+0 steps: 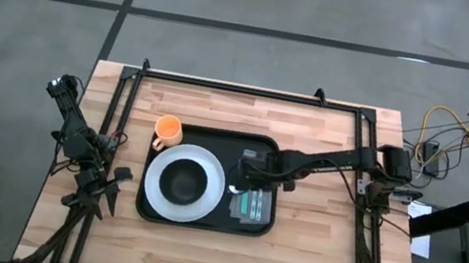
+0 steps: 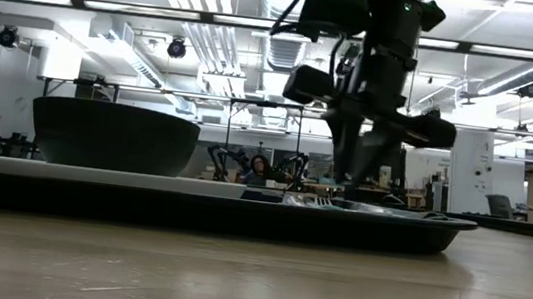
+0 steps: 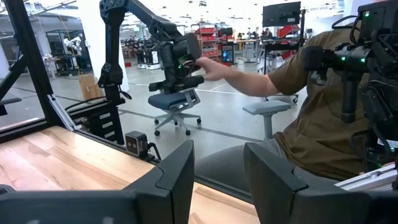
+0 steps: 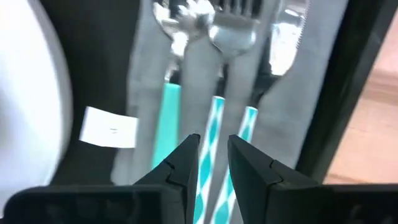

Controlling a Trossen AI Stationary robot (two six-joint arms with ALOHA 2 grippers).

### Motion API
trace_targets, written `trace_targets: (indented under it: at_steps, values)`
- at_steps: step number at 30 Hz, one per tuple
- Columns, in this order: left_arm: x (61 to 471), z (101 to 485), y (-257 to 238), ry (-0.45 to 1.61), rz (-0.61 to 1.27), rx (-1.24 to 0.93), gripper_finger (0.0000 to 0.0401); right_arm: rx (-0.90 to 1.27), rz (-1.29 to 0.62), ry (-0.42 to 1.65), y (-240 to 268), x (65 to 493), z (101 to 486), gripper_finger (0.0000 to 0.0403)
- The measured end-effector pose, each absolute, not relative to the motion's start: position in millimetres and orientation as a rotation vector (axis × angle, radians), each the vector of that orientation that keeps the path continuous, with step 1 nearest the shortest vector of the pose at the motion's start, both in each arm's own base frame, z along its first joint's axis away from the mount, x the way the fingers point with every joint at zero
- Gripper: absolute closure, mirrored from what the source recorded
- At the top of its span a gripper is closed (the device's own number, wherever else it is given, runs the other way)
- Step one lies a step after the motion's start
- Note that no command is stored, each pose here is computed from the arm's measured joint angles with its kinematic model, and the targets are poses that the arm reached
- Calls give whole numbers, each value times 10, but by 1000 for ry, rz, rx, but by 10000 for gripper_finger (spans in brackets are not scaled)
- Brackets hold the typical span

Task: Set up tray
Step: Return to Home Position

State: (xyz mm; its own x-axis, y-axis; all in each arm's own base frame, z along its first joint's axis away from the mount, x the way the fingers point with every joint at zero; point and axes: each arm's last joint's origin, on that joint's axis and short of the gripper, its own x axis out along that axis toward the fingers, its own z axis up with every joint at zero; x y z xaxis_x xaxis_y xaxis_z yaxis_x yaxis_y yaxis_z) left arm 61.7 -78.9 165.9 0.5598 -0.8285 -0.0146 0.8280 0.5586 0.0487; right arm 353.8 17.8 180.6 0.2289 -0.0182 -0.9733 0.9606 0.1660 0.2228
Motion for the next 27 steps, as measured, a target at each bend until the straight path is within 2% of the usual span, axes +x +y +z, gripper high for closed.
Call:
trace_targets:
  at_steps: [5,10,15,20,27]
  values:
    - [617,1659,-789,-10,-976,52,281,1050,-914,1014,229,3590,1858,321]
    - [617,1659,-789,-10,-976,52,281,735,-789,833,354,3726,1929,326]
    - [617,1658,-789,-10,-976,52,281,419,-489,584,703,3962,2146,334]
    - [617,1658,-789,-10,-976,52,281,155,-148,450,1126,4021,2335,331]
    - [617,1659,-789,-10,-976,52,281,45,0,422,1152,4023,2340,321]
